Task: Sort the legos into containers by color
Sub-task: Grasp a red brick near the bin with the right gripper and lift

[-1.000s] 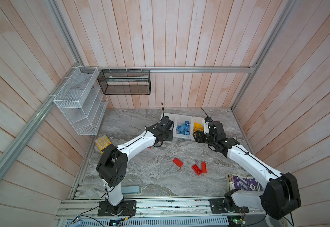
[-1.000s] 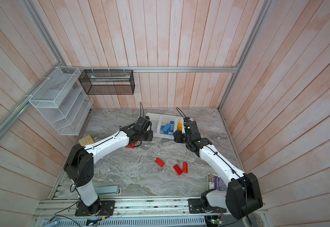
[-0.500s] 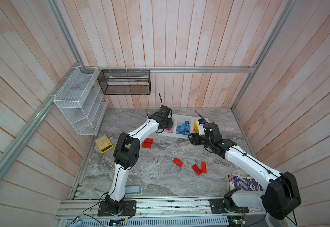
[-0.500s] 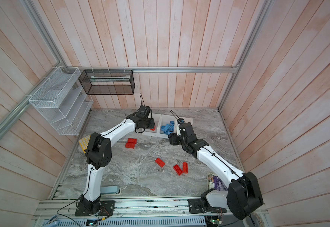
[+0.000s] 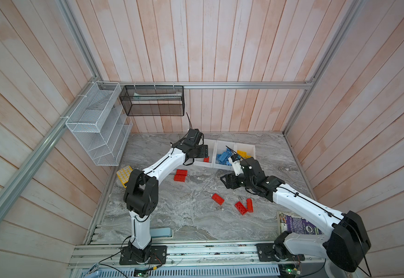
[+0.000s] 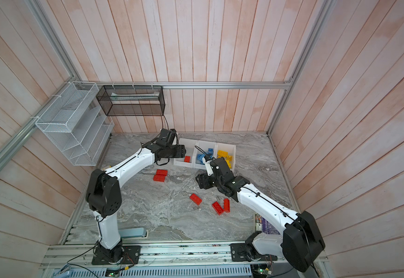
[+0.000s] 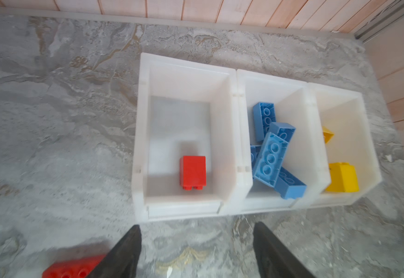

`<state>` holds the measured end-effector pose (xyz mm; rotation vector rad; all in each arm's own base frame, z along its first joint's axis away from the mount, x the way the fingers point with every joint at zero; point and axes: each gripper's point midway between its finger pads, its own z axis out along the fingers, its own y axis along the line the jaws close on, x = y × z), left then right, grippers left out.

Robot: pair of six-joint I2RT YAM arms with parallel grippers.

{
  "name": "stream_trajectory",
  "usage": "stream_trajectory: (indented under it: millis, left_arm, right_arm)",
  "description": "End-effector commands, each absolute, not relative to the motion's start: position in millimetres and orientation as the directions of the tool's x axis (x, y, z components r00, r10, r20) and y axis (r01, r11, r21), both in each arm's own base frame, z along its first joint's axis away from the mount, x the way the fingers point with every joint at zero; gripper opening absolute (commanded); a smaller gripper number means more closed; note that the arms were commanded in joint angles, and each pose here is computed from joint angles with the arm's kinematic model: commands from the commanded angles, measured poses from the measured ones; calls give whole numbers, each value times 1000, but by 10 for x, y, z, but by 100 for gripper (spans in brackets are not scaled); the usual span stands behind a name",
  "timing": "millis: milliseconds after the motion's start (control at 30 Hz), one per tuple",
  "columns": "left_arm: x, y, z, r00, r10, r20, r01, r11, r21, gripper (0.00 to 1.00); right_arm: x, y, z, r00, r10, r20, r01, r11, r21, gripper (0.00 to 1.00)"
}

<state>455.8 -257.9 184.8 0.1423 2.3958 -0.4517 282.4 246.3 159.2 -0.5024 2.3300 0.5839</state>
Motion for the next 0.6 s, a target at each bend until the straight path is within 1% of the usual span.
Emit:
stream_trajectory:
  millis: [0,267,367,433,500,533,567]
  left_arm:
    - [4390,-2421,2279,-689,-100,-718,207,922,-327,76]
    - [3597,-1909,2542,-627,-192,-755,178,908,-379,76]
    - [3374,-1740,2543,-620,-200,-759,159,915,-372,77]
    - [3263,-1658,2532,-621,-199,-758,149,920,-364,77]
    - [3190,-1585,2518,-619,-199,-760,137,926,-353,77]
    - [3165,-1552,2526,-615,-200,-763,130,928,-348,77]
    - [3150,-1531,2531,-611,-200,-766,126,931,-344,77]
  right_arm:
    - [2604,2515,1238,-738,-308,-601,-525,821,224,76]
    - [2371,2672,705,-770,-442,-461,-553,822,134,76]
    - [2341,2652,525,-780,-479,-403,-554,828,88,76]
    - [2315,2663,451,-780,-495,-382,-560,825,76,75]
    - [2290,2653,382,-785,-503,-361,-560,826,67,72]
    - [2282,2645,342,-790,-504,-349,-557,828,63,68]
    - [2270,2633,300,-794,-507,-336,-555,829,62,61]
